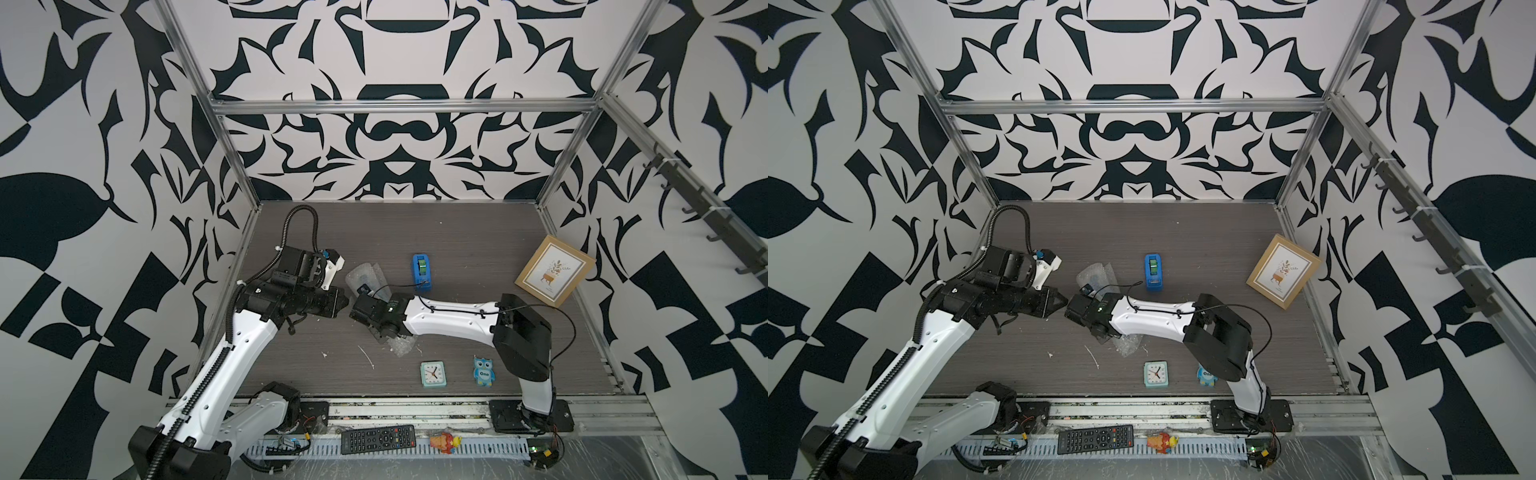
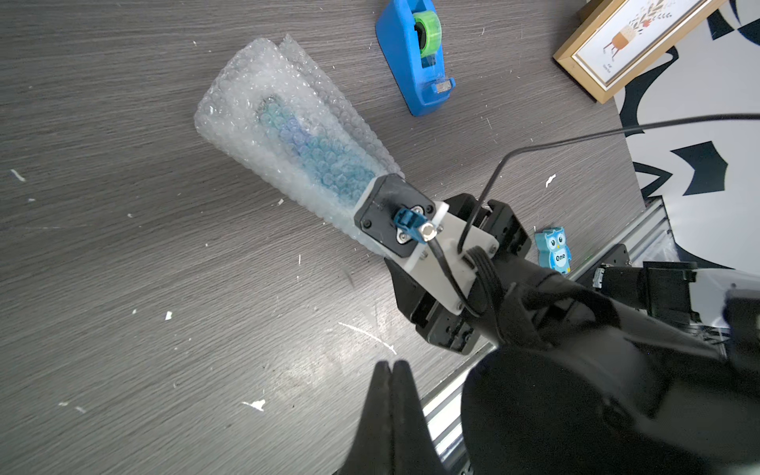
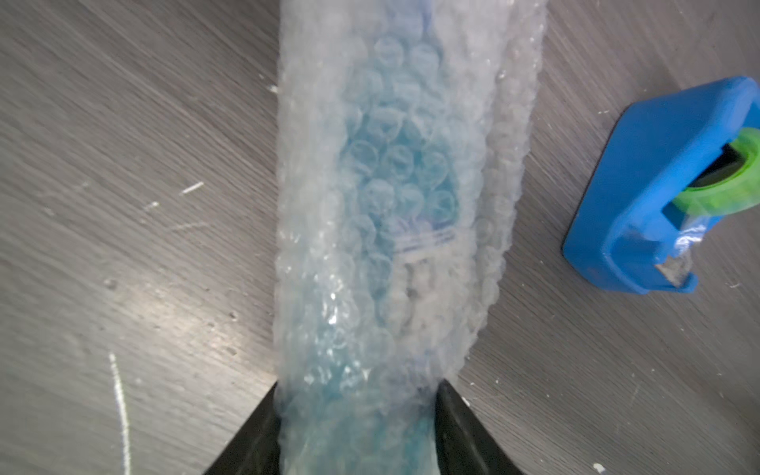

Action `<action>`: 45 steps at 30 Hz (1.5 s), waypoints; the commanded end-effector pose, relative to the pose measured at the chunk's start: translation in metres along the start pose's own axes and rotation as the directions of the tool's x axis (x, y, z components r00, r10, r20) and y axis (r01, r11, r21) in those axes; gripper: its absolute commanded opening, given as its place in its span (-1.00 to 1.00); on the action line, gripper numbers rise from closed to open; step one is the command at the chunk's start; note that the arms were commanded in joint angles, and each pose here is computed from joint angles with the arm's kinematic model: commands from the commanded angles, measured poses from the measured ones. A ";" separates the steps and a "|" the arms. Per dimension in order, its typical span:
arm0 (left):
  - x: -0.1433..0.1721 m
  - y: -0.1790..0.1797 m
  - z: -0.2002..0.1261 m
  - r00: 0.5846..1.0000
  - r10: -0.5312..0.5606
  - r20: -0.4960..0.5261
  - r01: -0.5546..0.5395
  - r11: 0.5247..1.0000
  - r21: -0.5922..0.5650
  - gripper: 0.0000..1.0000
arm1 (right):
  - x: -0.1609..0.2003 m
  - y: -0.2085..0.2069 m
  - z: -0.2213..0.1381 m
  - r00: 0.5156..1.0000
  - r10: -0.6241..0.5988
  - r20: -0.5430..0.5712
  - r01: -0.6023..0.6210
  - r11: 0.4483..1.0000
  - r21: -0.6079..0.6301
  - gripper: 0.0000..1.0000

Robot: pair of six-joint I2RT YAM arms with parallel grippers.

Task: Wrap wine bottles in bubble wrap
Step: Adjust the bubble wrap at the center of the board.

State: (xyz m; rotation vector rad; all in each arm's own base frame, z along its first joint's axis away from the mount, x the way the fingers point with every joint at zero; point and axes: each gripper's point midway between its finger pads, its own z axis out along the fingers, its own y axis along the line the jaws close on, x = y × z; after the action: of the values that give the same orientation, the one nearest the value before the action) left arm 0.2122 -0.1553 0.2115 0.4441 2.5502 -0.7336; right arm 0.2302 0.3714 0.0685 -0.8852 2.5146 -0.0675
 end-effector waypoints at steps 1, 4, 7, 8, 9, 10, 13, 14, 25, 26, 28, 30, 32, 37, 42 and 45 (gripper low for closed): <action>0.003 -0.002 -0.007 1.000 -0.029 -0.013 0.029 1.000 -0.004 -1.00 | -0.021 0.020 -0.024 0.995 0.037 0.095 -0.024 0.991 -0.135 0.16; 0.004 -0.003 -0.007 0.999 -0.036 -0.015 0.036 0.999 0.003 -1.00 | -0.021 0.029 -0.028 0.993 0.051 0.107 -0.029 0.980 -0.197 0.18; 0.004 -0.004 -0.007 0.999 -0.044 -0.016 0.044 0.999 0.010 -1.00 | -0.020 0.036 -0.028 0.992 0.067 0.106 -0.039 0.969 -0.246 0.18; 0.004 -0.004 -0.007 0.999 -0.045 -0.017 0.045 0.999 0.011 -1.00 | -0.020 0.040 -0.028 0.992 0.074 0.104 -0.044 0.963 -0.267 0.17; 0.004 -0.005 -0.007 0.999 -0.047 -0.018 0.048 0.999 0.015 -1.00 | -0.019 0.048 -0.030 0.992 0.084 0.097 -0.050 0.949 -0.310 0.17; 0.004 -0.006 -0.007 0.999 -0.047 -0.019 0.047 0.999 0.019 -1.00 | -0.019 0.050 -0.030 0.991 0.092 0.095 -0.057 0.944 -0.325 0.16; 0.005 -0.008 -0.005 0.998 -0.054 -0.025 0.055 0.998 0.039 -1.00 | -0.016 0.057 -0.028 0.990 0.111 0.083 -0.074 0.929 -0.362 0.13; 0.005 -0.010 -0.004 0.998 -0.056 -0.029 0.058 0.997 0.049 -1.00 | -0.014 0.058 -0.027 0.990 0.115 0.080 -0.078 0.926 -0.370 0.12; -0.007 -0.030 0.016 0.991 -0.118 -0.059 0.128 0.968 0.215 -1.00 | -0.011 0.063 -0.026 0.980 0.186 0.076 -0.127 0.867 -0.481 -0.01; -0.013 -0.032 0.018 0.992 -0.116 -0.045 0.123 0.963 0.239 -1.00 | -0.011 0.063 -0.026 0.977 0.197 0.076 -0.135 0.859 -0.494 -0.02; -0.018 -0.035 0.025 0.990 -0.127 -0.057 0.138 0.953 0.268 -1.00 | -0.009 0.064 -0.024 0.973 0.220 0.075 -0.148 0.836 -0.528 -0.04; -0.020 -0.034 0.033 0.987 -0.139 -0.075 0.155 0.946 0.284 -1.00 | -0.007 0.062 -0.023 0.967 0.245 0.075 -0.164 0.818 -0.551 -0.06; -0.022 -0.035 0.041 0.985 -0.148 -0.093 0.170 0.936 0.307 -1.00 | -0.007 0.061 -0.023 0.959 0.270 0.082 -0.173 0.793 -0.583 -0.08; -0.024 -0.032 0.057 0.978 -0.165 -0.125 0.198 0.924 0.327 -1.00 | -0.006 0.054 -0.024 0.942 0.326 0.085 -0.197 0.738 -0.646 -0.16; -0.025 -0.016 0.069 0.968 -0.203 -0.150 0.240 0.923 0.302 -1.00 | -0.007 0.051 -0.026 0.931 0.351 0.098 -0.188 0.693 -0.696 -0.20; -0.032 -0.010 0.061 0.968 -0.221 -0.119 0.248 0.917 0.311 -1.00 | -0.004 0.053 -0.022 0.933 0.349 0.090 -0.186 0.681 -0.708 -0.22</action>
State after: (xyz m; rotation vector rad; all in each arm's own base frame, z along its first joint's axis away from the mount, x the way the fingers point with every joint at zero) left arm 0.2513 -0.2128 0.1900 0.3202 2.5860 -1.2784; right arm 0.1994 0.4131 0.0839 -0.6535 2.4285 1.0574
